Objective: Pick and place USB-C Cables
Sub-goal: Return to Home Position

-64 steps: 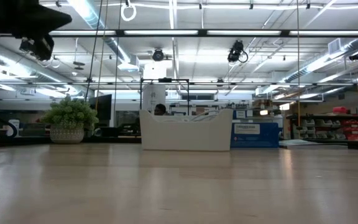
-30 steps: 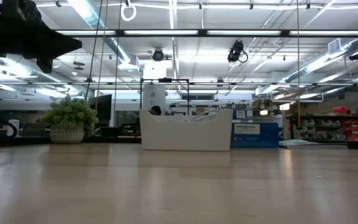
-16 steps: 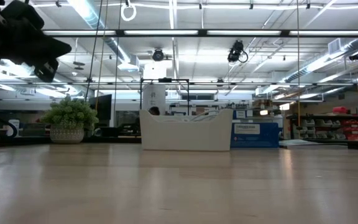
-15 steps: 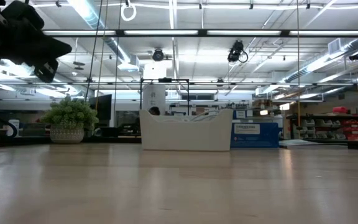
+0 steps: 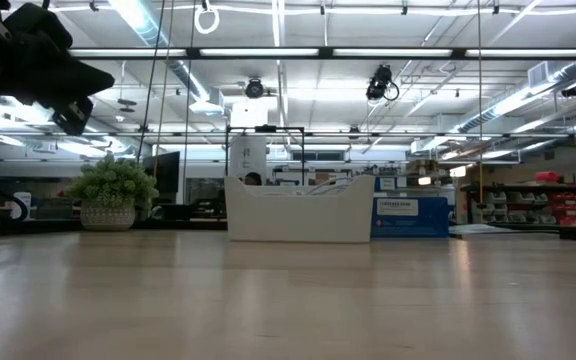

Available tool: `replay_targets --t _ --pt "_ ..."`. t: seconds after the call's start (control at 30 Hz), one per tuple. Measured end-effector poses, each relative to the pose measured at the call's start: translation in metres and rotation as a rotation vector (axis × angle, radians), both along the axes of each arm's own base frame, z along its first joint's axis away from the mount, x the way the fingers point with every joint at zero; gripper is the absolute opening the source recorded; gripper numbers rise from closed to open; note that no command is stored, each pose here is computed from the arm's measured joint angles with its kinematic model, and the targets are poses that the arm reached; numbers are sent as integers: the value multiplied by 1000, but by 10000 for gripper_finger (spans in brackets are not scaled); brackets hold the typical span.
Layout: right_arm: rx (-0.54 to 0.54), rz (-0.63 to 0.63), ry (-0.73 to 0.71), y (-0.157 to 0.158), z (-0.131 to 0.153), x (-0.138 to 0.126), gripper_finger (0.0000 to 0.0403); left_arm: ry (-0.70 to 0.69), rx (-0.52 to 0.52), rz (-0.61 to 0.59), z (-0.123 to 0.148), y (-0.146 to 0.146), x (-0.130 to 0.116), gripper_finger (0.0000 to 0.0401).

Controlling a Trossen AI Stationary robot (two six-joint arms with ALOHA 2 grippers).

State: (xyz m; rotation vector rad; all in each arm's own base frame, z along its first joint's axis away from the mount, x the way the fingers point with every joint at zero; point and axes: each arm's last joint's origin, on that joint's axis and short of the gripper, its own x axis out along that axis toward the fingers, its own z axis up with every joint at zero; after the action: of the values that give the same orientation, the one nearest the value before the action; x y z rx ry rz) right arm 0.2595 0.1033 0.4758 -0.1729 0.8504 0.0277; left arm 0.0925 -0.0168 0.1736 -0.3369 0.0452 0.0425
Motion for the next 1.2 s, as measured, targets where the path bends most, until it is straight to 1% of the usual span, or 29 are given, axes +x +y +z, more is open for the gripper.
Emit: replay_targets --t 0.07,0.17,0.27,0.37,0.53,0.67,0.9,1.2 --pt "-33 -17 61 -7 -7 -7 29 4 -4 -32 0 -1 0 17" --pt "-32 -49 70 -20 -13 -24 13 6 33 -51 0 -1 0 20" --pt "3 -87 9 -32 -22 -38 5 4 110 -55 0 -1 0 20" --pt "68 -144 -68 -42 -36 -51 11 -11 147 -59 1 -2 0 17" --pt "175 -226 -165 -53 -65 -75 18 -28 145 -58 2 -2 0 18" --pt "247 -268 -249 -60 -86 -91 10 -32 144 -58 2 -2 0 20" --pt "334 -326 -363 -73 -118 -114 6 -36 143 -57 3 -2 0 17" --pt "459 -423 -489 -90 -159 -155 6 -38 143 -58 3 -2 0 17"
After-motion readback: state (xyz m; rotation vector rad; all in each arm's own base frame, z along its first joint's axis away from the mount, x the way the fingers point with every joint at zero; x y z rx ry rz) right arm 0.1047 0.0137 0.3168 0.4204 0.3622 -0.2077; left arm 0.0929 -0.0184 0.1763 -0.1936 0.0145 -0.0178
